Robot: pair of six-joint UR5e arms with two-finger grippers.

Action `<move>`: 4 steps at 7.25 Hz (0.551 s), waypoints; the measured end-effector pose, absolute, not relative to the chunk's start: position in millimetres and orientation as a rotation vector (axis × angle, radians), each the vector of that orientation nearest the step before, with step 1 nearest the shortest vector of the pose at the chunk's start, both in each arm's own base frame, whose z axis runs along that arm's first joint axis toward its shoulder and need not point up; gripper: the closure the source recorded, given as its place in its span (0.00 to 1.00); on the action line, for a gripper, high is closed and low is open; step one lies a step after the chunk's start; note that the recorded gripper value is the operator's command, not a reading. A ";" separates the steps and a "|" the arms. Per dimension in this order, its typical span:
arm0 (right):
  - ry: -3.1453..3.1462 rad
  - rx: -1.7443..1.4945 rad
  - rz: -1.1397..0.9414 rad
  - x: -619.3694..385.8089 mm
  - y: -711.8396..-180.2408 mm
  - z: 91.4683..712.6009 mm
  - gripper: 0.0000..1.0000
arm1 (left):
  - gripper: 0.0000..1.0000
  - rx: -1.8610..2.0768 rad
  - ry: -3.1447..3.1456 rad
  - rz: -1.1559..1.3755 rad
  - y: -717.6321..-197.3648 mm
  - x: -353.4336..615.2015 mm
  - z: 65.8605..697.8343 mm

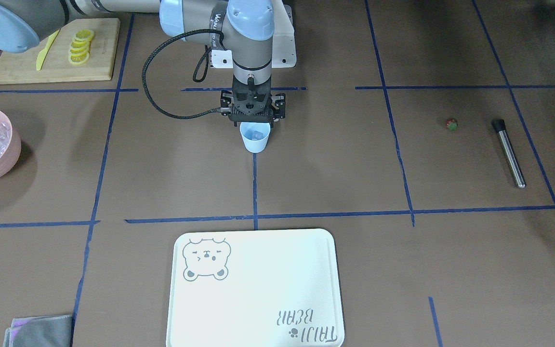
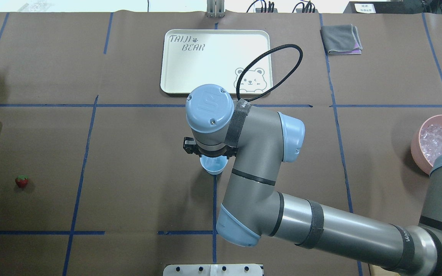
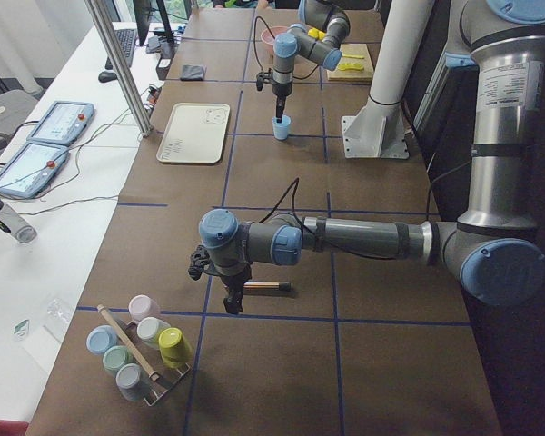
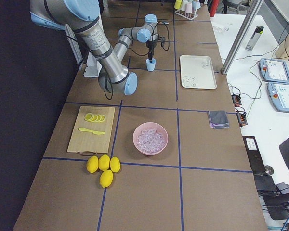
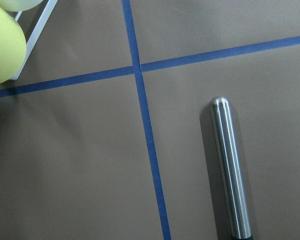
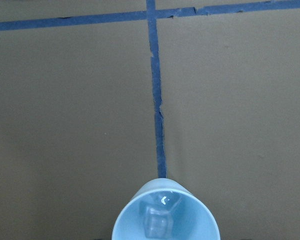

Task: Mash ice and strawberries in cup
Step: 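Open the right gripper to drop the ice cube into the cup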

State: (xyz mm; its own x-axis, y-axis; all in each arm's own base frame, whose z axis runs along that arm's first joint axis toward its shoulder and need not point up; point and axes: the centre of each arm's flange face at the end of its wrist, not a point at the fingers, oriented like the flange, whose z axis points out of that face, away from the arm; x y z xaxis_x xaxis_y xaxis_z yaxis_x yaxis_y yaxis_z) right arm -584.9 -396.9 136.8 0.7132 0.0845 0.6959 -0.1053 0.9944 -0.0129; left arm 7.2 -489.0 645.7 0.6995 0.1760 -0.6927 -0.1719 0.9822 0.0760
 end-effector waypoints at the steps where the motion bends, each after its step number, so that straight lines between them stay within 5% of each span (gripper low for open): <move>1: -0.778 0.031 0.100 -578.4 -393.7 138.5 0.01 | 0.00 0.005 0.772 0.194 -488.9 7.3 645.9; 4: -0.802 0.056 0.069 -527.1 -416.4 153.6 0.01 | 0.00 0.002 0.772 0.193 -488.4 7.4 647.0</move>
State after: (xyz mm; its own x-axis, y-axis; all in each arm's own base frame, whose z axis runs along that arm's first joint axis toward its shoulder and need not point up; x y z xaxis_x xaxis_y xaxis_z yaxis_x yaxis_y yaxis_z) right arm -527.1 -416.4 153.6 0.6935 0.0407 0.7193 -0.0829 0.9963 0.0236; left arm 7.4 -488.4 647.0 0.6998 0.1736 -0.6930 -0.1724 0.9824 0.0719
